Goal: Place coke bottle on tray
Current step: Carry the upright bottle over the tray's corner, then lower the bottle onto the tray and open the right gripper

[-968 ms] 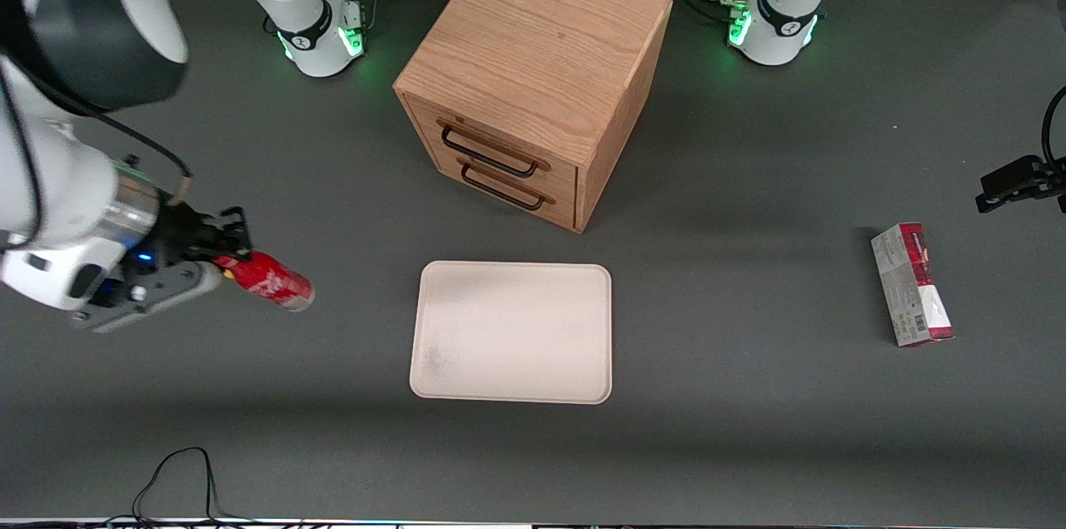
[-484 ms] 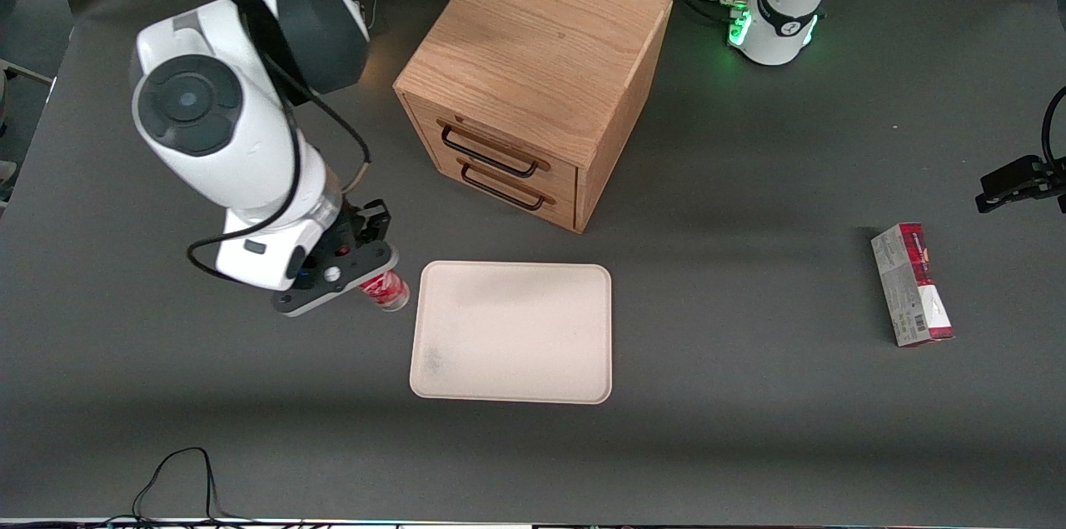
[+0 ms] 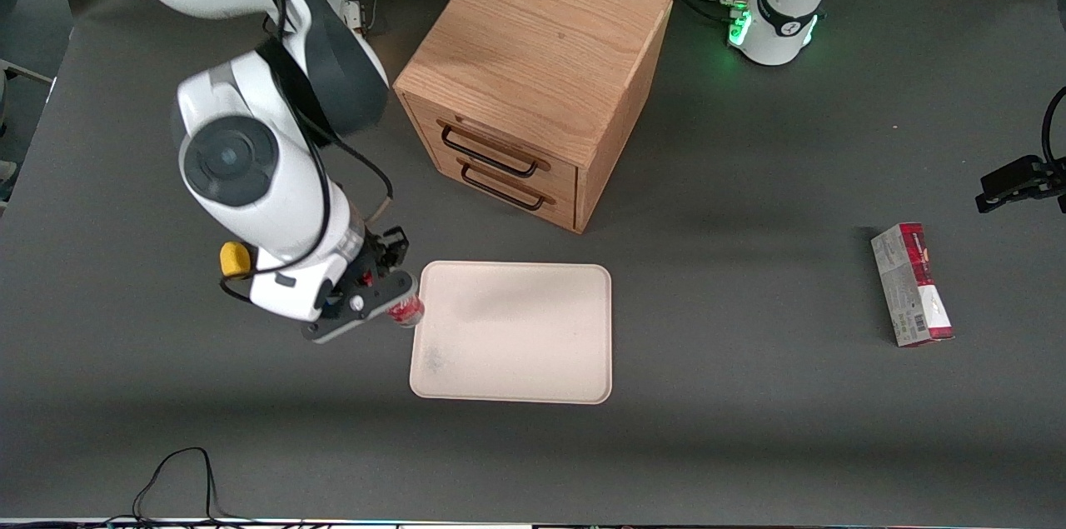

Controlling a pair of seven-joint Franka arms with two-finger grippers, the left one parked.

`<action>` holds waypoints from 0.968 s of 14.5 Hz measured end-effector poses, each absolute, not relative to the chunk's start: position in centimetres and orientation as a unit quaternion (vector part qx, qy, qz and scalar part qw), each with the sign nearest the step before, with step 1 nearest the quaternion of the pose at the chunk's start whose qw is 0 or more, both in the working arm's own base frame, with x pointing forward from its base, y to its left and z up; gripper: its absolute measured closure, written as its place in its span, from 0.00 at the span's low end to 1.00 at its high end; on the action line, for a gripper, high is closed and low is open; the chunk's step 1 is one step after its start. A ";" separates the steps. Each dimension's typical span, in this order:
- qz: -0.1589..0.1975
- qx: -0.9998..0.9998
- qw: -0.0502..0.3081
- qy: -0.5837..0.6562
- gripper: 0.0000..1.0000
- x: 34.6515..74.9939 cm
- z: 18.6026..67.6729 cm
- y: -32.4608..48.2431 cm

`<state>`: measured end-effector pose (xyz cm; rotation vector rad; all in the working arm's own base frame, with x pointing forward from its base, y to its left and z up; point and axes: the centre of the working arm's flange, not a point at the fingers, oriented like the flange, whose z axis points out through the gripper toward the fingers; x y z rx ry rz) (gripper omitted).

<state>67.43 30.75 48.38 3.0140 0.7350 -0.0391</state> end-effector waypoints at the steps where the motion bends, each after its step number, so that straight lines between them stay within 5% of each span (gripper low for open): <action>1: -0.018 0.971 0.020 0.236 0.69 68.1 46.3 30.8; 14: -0.020 0.971 0.013 0.238 0.69 71.3 32.7 32.2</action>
